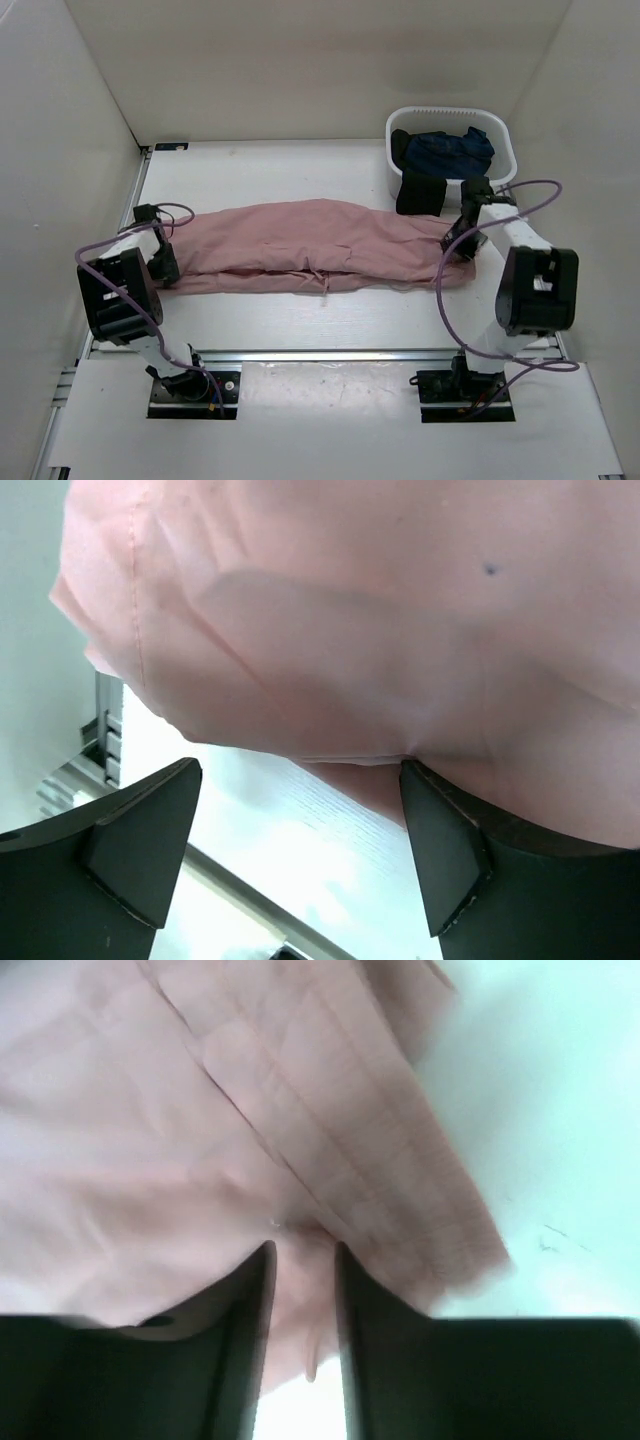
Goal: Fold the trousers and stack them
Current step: Fold the trousers
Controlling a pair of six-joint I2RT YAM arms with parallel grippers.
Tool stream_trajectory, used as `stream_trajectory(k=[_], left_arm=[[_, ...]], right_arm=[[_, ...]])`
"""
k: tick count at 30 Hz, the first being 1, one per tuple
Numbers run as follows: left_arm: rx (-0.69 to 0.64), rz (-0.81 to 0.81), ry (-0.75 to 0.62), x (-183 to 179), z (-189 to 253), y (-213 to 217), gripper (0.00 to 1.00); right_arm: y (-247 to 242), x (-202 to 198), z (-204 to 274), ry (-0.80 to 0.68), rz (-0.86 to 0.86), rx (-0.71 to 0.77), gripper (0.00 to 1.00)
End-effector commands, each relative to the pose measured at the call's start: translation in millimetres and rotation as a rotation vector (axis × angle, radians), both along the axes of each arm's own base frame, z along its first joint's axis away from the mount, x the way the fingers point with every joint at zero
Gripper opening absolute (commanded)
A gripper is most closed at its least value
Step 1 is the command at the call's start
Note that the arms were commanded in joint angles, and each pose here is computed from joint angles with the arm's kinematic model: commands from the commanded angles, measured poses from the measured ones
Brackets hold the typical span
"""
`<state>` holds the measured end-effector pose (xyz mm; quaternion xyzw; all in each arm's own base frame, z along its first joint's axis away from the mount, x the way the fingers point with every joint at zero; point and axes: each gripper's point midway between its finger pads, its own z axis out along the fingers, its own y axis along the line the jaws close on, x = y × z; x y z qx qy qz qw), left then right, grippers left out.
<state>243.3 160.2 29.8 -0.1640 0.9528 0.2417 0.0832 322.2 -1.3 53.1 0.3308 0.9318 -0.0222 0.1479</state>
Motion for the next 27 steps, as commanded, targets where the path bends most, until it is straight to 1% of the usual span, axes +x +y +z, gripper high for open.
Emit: stream_trajectory(k=[1,2,3,4,6,8,9,10,12,13,15,18,20,22,23,24,25,26,27], left_arm=[[-0.053,0.005,-0.086,3.7,4.9,-12.1,0.93],[-0.061,0.001,-0.098,-0.5,8.5,-15.6,0.94],[-0.067,0.002,-0.08,-10.7,3.2,-18.9,0.94],[-0.069,0.002,-0.075,-15.4,1.7,-20.4,0.95],[-0.076,0.003,-0.052,-26.6,-4.7,-24.0,0.95],[-0.079,0.003,-0.043,-29.8,-7.0,-25.0,0.95],[-0.079,0.003,-0.043,-29.8,-7.0,-25.0,0.95],[-0.082,0.004,-0.034,-31.8,-7.2,-25.6,0.95],[-0.075,0.007,-0.021,-33.5,-8.9,-24.3,0.95],[-0.078,0.007,-0.012,-35.6,-9.0,-25.0,0.95],[-0.067,0.009,-0.018,-33.1,-6.2,-22.6,0.95],[-0.059,0.011,-0.014,-31.6,-0.5,-20.6,0.95],[-0.053,0.014,-0.003,-34.3,0.0,-19.9,0.95],[-0.037,0.018,0.011,-36.3,-0.6,-17.2,0.95],[-0.023,0.022,0.016,-37.3,0.5,-14.9,0.95],[-0.026,0.022,0.026,-38.1,-1.8,-15.2,0.95],[-0.026,0.022,0.026,-38.1,-1.9,-15.2,0.95],[-0.02,0.024,0.037,-41.7,-3.3,-14.8,0.95],[-0.023,0.024,0.046,-43.8,-3.3,-15.5,0.95]], right_arm=[[-3.0,-33.5,31.9,-0.057,-0.011,0.01,0.67],[-2.1,-51.9,24.8,-0.029,-0.024,0.014,0.78],[-3.7,-61.9,25.6,-0.028,-0.049,0.019,0.86],[-5.7,-68.4,32.9,-0.06,-0.076,0.009,0.94],[-10.0,-81.8,25.2,-0.052,-0.161,0.025,0.99],[-14.5,-79.7,19.5,-0.076,-0.21,0.033,0.99],[-15.7,-79.5,13.2,-0.082,-0.241,0.063,0.99],[-18.4,-63.9,7.6,-0.125,-0.249,0.077,0.99],[-23.8,-46.2,0.8,-0.179,-0.287,0.099,0.99],[-28.8,-39.2,-9.0,-0.174,-0.301,0.098,0.99],[-37.5,-5.9,-2.2,-0.252,-0.316,0.099,0.99],[-37.3,14.5,-21.0,-0.228,-0.301,0.117,0.99],[-39.2,25.3,-25.3,-0.255,-0.299,0.117,0.99],[-34.6,25.9,-39.4,-0.243,-0.3,0.143,0.99],[-27.8,33.9,-40.6,-0.272,-0.292,0.189,0.97],[-23.6,31.4,-49.7,-0.254,-0.301,0.212,0.76],[-19.2,26.3,-57.3,-0.229,-0.338,0.24,0.64],[-16.8,27.2,-61.3,-0.23,-0.347,0.257,0.48],[-13.4,22.3,-69.5,-0.203,-0.373,0.276,0.16]])
